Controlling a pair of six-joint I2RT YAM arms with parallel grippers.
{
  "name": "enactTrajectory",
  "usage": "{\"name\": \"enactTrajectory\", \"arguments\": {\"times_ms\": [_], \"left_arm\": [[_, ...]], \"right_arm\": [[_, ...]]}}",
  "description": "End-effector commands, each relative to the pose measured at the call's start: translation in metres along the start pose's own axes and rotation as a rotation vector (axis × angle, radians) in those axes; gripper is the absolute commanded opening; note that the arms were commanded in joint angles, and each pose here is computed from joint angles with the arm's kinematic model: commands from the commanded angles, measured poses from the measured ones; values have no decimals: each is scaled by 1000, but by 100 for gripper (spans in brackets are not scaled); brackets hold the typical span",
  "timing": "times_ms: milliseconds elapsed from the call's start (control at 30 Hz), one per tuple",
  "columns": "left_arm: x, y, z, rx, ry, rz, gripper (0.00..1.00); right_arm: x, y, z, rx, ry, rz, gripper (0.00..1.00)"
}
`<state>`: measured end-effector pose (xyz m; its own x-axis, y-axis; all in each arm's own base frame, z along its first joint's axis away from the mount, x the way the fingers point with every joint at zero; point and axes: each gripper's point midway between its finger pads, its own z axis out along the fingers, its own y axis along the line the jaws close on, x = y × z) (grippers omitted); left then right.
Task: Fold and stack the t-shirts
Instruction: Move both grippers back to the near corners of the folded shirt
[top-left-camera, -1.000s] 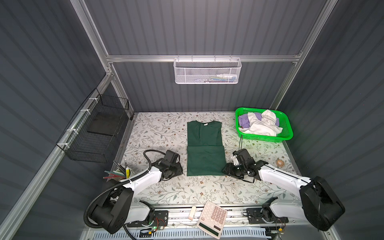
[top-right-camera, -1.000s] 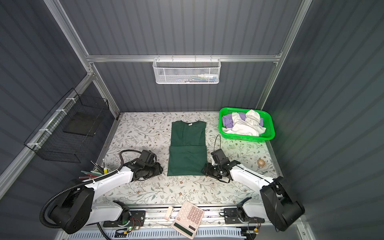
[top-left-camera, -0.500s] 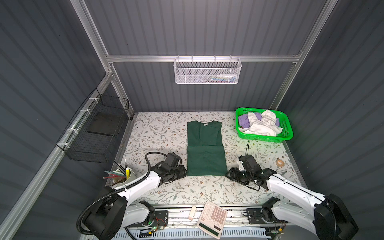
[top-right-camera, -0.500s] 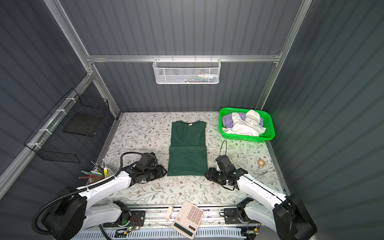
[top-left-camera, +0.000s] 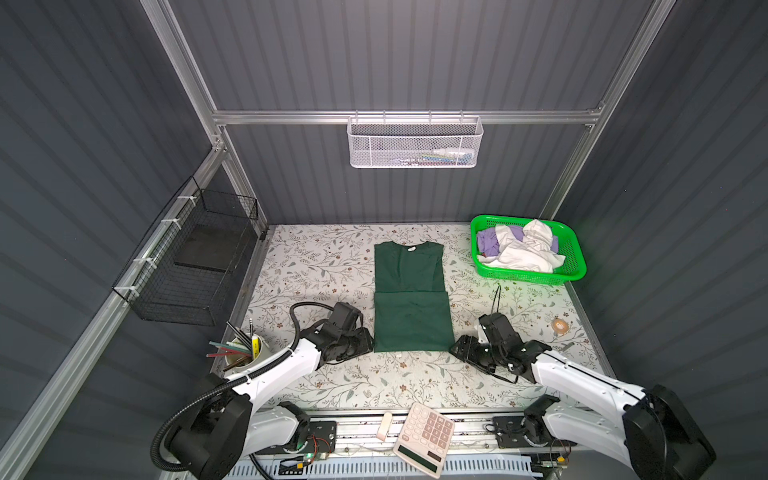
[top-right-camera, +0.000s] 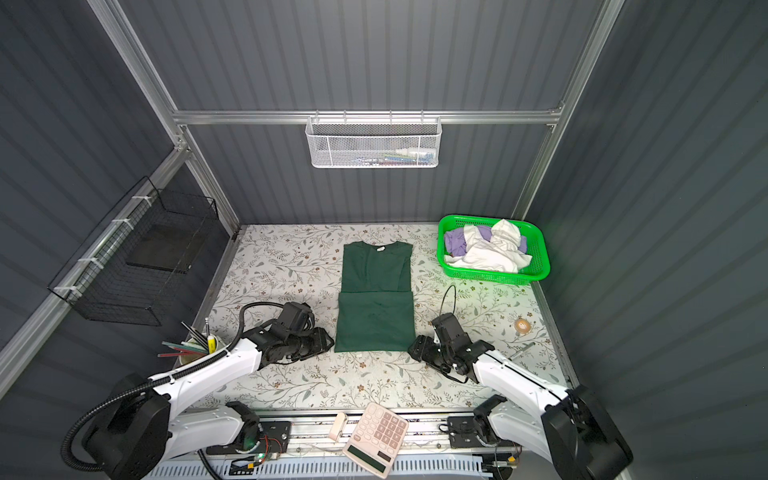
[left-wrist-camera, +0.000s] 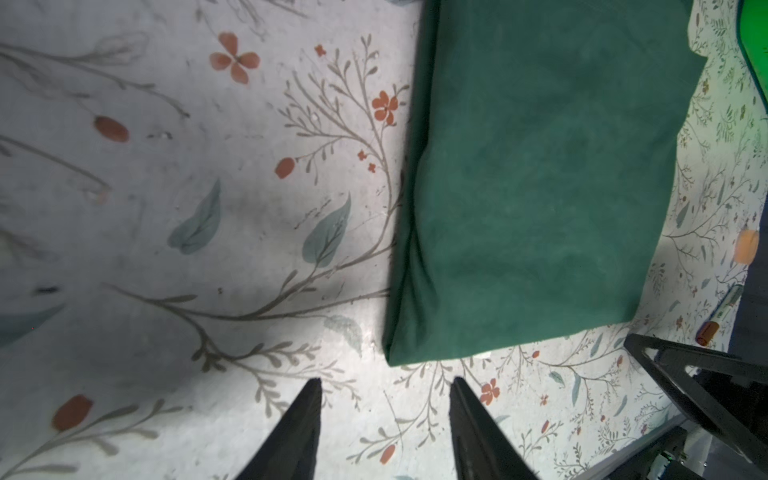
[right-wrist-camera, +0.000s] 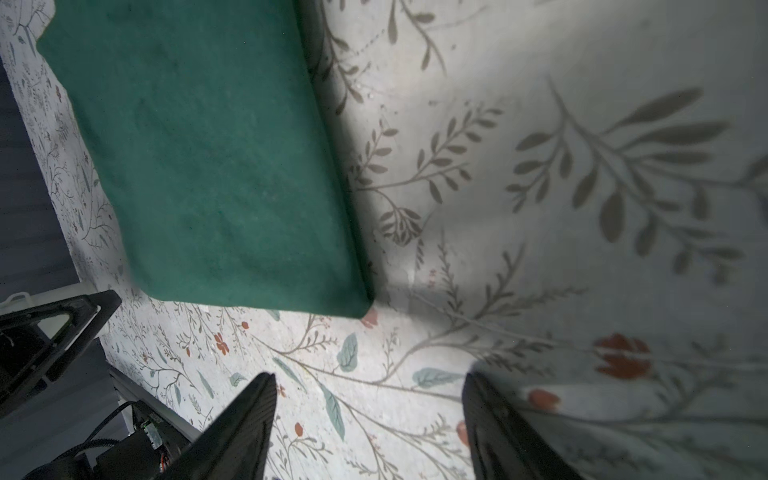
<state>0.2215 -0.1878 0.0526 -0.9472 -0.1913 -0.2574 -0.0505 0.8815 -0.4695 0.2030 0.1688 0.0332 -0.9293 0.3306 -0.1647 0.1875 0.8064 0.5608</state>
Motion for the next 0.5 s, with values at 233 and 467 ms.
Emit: {"name": "enactTrajectory", "arguments": {"times_ms": [233, 467], "left_arm": [[6, 1, -1, -29, 51, 16, 51], [9, -1, 5, -22, 79, 12, 51]], "right_arm": [[-16, 5, 7, 2, -37, 6, 76], [-19, -3, -3, 33, -63, 8, 78]]}}
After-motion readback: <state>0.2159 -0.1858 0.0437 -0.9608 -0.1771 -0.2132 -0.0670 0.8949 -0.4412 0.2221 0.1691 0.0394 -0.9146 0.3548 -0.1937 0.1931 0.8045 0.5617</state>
